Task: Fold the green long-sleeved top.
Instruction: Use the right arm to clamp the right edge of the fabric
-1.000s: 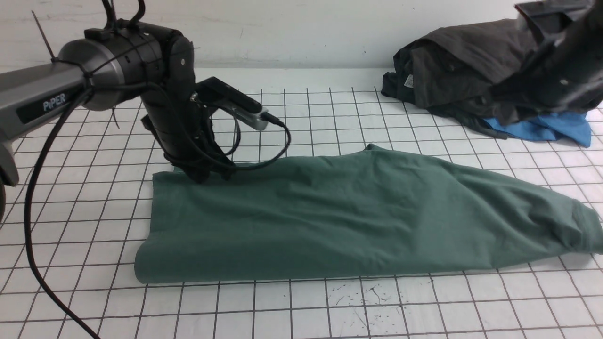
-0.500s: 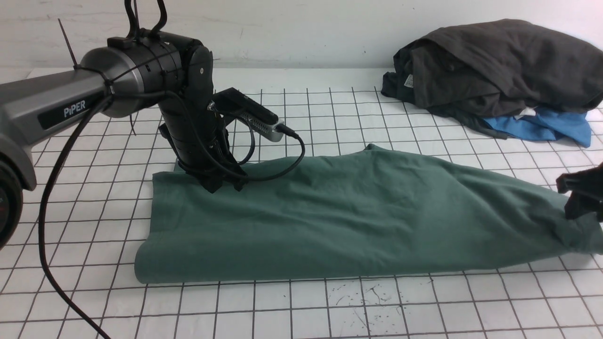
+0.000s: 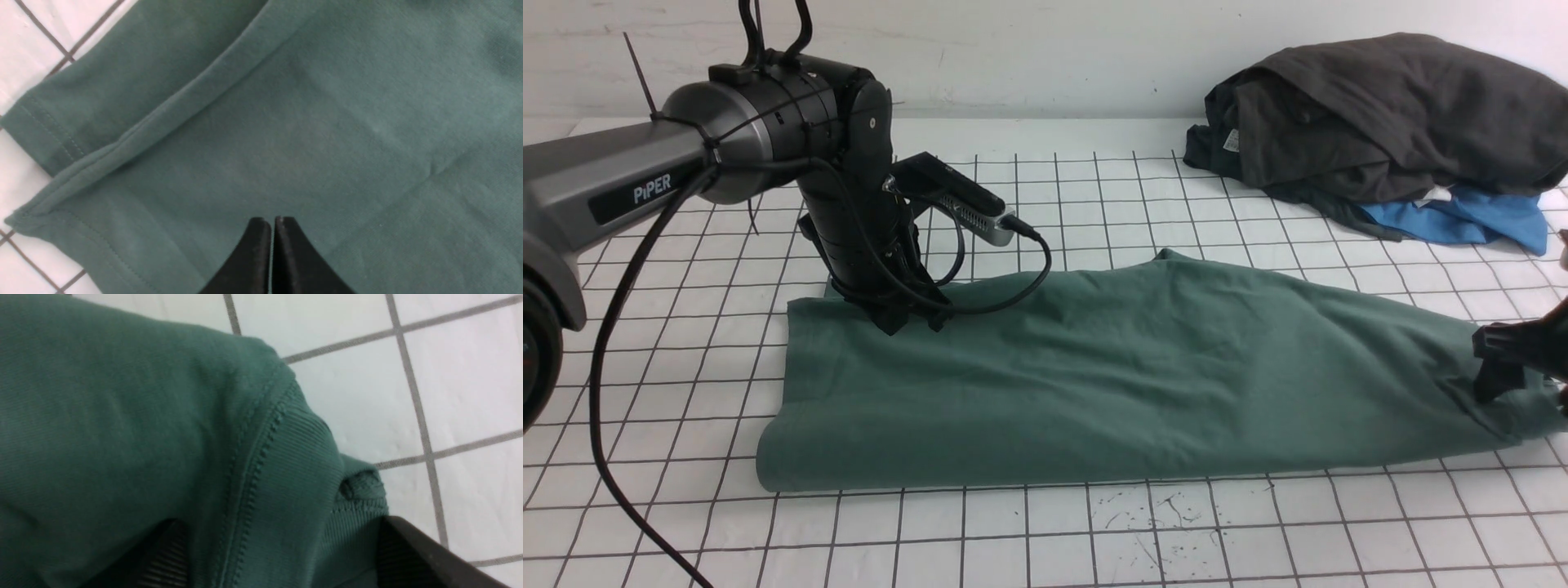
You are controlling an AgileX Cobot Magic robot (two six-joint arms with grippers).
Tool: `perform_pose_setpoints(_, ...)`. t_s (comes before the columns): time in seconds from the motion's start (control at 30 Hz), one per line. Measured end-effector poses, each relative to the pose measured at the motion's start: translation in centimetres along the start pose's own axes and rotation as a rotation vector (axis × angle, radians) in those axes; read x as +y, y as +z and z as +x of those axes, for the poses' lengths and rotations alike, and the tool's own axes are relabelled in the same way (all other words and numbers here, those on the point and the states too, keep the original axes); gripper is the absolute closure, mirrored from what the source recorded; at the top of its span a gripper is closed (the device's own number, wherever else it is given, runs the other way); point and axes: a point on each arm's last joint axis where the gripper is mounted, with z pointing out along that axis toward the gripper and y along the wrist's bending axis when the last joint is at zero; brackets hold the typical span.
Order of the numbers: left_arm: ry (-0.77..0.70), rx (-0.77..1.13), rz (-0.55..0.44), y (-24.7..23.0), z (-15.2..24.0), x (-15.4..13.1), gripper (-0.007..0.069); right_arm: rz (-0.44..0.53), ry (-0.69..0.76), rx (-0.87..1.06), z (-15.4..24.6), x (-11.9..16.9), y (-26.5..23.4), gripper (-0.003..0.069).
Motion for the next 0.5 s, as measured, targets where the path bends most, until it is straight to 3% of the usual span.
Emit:
perform_pose_setpoints(0.1, 0.0, 0.0, 0.0, 0.0, 0.0, 0.0, 0.063, 0.001, -0.003, -0.002, 0.0, 0.0, 0.0, 0.0194)
perform_pose_setpoints(0.13, 0.0, 0.0, 0.0, 0.0, 0.0, 0.0, 0.063, 0.0, -0.006, -0.004, 0.0, 0.0, 0.0, 0.0277)
perform_pose_setpoints(0.17, 0.0, 0.0, 0.0, 0.0, 0.0, 0.0, 0.063, -0.001, -0.008, -0.004, 0.0, 0.0, 0.0, 0.03)
perform_pose_setpoints(0.27, 0.006, 0.0, 0.0, 0.0, 0.0, 0.0, 0.063, 0.0, -0.031, -0.008, -0.1, 0.0, 0.0, 0.0524)
perform_pose_setpoints(0.3, 0.01, 0.0, 0.0, 0.0, 0.0, 0.0, 0.063, 0.0, -0.037, -0.01, -0.1, 0.0, -0.1, 0.0559)
perform_pose_setpoints(0.4, 0.018, -0.005, -0.002, -0.3, 0.0, 0.0, 0.063, 0.009, -0.071, -0.033, -0.3, 0.0, -1.3, 0.0631)
perform_pose_setpoints(0.5, 0.029, -0.015, -0.02, -1.0, 0.0, 0.1, 0.063, 0.027, -0.093, -0.052, -0.5, -0.1, -2.7, 0.0632)
